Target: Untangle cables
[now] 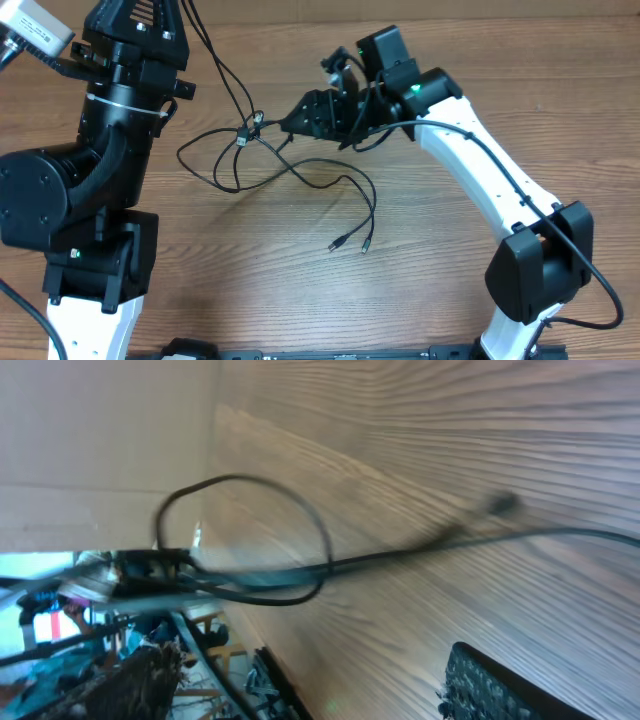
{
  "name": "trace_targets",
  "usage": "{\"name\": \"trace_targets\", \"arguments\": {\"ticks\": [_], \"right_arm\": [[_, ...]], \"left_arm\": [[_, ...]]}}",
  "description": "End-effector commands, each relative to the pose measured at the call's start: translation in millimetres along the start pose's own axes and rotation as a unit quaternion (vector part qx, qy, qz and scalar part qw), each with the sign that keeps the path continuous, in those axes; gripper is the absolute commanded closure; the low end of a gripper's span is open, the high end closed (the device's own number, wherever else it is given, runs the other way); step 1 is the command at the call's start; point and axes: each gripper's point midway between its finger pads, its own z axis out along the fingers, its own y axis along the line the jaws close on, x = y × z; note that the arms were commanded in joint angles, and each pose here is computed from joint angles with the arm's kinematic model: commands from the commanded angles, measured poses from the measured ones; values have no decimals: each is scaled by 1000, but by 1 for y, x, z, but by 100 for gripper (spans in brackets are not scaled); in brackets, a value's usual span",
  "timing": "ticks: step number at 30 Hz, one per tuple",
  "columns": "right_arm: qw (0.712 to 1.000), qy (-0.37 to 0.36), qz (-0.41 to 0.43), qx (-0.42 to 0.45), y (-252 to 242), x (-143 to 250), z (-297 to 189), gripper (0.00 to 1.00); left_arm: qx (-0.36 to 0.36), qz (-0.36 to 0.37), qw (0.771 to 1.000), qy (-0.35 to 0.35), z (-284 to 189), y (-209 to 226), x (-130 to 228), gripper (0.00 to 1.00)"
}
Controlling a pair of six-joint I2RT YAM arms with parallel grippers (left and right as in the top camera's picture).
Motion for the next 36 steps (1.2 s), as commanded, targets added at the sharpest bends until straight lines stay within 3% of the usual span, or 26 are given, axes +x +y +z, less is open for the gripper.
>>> {"name": "trace_targets", "arguments": {"ticks": [1,11,15,18,22,24,26,30,32,36], "right_arm": [[1000,-8,-11,-25,23,-4,-9,16],[999,9,-29,-12,44,15,29,16],[998,-13,-40,-47,59,1,34,16],[998,-50,-15,-21,43,-19,47,16],[1000,-26,-4,-13,29,-10,75,16],[999,-34,5,17,11,-13,87,16],[985,-64,80,140,-48,-16,76,16],[917,-71,211,330,-169,-4,-14,16],[902,-53,242,355,-203,5,-53,15],[910,-34,246,331,-211,7,-68,15]], "left_arm": [[-1,-20,1000,11,4,3,5,96],[-1,-28,1000,10,10,8,9,96],[0,-32,999,12,10,8,9,96],[1,-48,999,11,10,7,9,96],[5,-47,999,7,10,5,7,96],[15,-52,999,-3,10,0,1,96],[33,-44,998,-28,8,-8,-12,96],[16,1,996,-84,-11,-2,-58,96],[0,25,994,-107,-22,2,-79,96],[-22,22,997,-77,-22,14,-68,96]]}}
